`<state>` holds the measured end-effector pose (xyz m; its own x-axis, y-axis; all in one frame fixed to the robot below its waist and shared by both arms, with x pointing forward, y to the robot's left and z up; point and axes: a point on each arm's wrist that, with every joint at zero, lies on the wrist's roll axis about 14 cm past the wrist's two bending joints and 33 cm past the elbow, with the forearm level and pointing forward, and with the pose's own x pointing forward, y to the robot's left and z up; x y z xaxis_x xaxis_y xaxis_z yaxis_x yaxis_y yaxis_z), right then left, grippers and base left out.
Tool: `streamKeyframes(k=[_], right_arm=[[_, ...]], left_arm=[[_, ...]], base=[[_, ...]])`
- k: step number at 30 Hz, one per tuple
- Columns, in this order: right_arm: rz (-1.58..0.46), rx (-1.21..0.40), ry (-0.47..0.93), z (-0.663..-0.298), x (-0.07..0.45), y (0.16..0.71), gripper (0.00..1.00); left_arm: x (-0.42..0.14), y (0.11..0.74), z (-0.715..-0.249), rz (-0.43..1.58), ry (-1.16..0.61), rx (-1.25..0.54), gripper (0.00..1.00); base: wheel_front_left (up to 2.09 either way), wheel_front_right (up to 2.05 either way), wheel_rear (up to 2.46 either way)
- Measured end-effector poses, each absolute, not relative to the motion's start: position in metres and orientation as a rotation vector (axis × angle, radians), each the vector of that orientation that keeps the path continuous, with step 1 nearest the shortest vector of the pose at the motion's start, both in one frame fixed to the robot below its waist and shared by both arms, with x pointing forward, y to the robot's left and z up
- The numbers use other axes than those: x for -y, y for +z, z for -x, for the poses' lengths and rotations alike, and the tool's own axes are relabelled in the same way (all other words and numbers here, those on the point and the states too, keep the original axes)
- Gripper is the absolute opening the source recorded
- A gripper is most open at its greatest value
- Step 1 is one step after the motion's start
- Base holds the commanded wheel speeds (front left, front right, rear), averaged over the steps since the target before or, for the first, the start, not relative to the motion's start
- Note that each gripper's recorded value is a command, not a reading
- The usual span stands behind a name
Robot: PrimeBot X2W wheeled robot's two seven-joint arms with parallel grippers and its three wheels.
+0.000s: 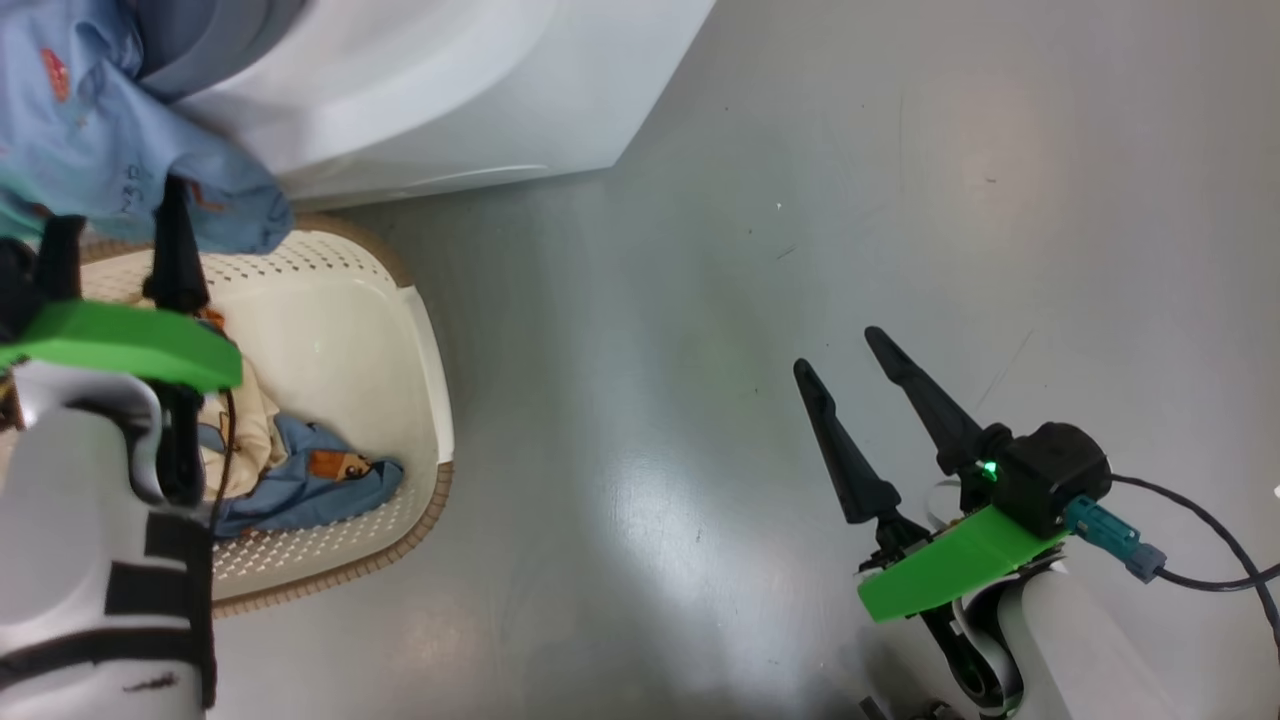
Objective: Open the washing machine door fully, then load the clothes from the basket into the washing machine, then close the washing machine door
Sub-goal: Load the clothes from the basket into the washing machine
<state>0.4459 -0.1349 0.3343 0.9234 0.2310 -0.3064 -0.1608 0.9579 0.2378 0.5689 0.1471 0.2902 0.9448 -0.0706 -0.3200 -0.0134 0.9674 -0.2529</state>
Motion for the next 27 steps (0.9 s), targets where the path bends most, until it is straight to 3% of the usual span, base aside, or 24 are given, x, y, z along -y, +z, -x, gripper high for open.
streamKeyframes(k=[1, 3, 8, 27], right_arm=[[-0.211, -0.338, 0.202, -0.447, 0.135, 0.334, 1.00], [-0.209, -0.335, 0.200, -0.449, 0.136, 0.334, 1.00], [-0.210, -0.334, 0.201, -0.449, 0.135, 0.334, 1.00], [-0.244, -0.253, 0.251, -0.455, 0.116, 0.369, 1.00]], left_arm=[[-0.146, 0.291, -0.572, 0.263, -0.029, -0.330, 0.96], [-0.145, 0.291, -0.577, 0.295, -0.023, -0.324, 0.52], [-0.138, 0.295, -0.578, 0.323, -0.044, -0.317, 0.02], [-0.160, 0.390, -0.568, 0.214, -0.083, -0.089, 0.00]], base=[[0.00, 0.00, 0.00], [0.00, 0.00, 0.00], [0.00, 0.00, 0.00], [0.00, 0.00, 0.00]])
